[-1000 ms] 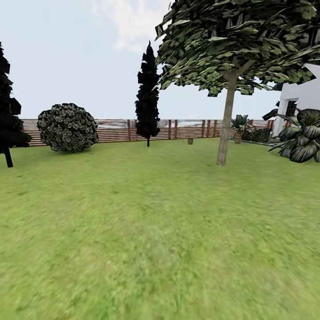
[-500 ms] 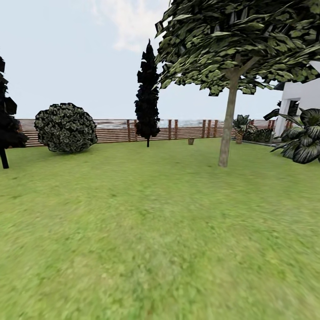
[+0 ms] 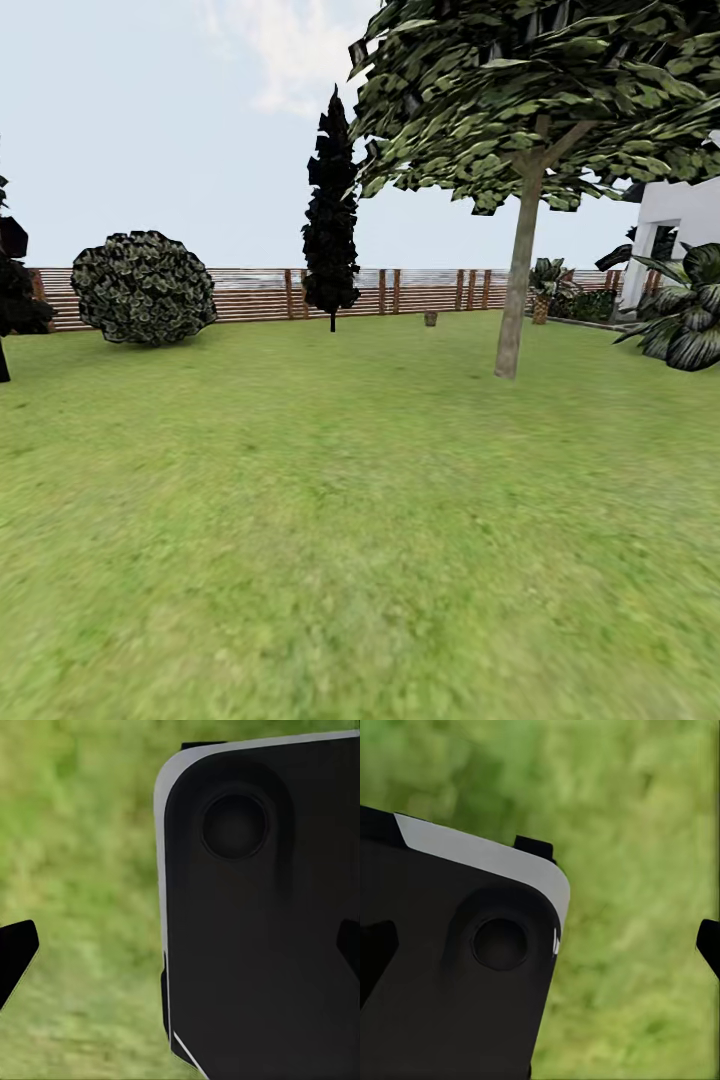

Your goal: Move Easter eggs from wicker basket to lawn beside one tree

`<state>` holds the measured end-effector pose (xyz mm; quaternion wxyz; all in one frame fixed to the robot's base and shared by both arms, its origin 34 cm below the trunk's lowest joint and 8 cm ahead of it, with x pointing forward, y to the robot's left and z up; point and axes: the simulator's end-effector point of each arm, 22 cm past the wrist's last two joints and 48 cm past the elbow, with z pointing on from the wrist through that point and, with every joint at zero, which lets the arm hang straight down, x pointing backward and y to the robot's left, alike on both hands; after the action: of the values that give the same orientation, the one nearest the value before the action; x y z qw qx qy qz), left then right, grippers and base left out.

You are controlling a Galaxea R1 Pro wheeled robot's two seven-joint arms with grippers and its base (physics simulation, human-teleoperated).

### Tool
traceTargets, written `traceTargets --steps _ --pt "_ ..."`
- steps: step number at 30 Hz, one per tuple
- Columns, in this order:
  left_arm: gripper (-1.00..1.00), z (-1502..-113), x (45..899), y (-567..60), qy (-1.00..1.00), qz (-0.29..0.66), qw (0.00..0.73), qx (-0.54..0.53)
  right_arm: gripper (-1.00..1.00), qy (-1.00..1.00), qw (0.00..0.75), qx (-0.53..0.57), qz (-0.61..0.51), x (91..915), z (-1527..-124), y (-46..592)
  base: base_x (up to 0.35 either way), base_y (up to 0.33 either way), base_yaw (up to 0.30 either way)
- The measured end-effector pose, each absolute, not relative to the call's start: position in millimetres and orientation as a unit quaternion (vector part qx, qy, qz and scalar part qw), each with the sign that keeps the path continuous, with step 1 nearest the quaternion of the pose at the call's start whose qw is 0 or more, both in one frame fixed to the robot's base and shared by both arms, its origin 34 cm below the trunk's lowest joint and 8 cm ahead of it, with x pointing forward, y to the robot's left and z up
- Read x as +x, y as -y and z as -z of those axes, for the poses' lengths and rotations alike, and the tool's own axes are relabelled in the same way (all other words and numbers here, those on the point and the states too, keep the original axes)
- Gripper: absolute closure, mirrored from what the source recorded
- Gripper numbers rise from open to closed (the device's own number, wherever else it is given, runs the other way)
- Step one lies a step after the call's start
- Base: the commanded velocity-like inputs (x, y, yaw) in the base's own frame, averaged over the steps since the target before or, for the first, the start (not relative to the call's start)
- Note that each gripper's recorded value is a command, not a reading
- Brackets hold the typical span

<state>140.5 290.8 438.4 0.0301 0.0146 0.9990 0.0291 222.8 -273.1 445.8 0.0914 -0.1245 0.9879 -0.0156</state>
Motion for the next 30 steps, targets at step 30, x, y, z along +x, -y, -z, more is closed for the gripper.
traceTargets --steps 30 --pt "-1.00 -438.6 141.6 -293.2 -0.999 -0.031 0.032 0.013 -1.00 -0.988 0.096 -0.118 0.018 227.2 -446.5 276.6 0.335 0.000 0.000"
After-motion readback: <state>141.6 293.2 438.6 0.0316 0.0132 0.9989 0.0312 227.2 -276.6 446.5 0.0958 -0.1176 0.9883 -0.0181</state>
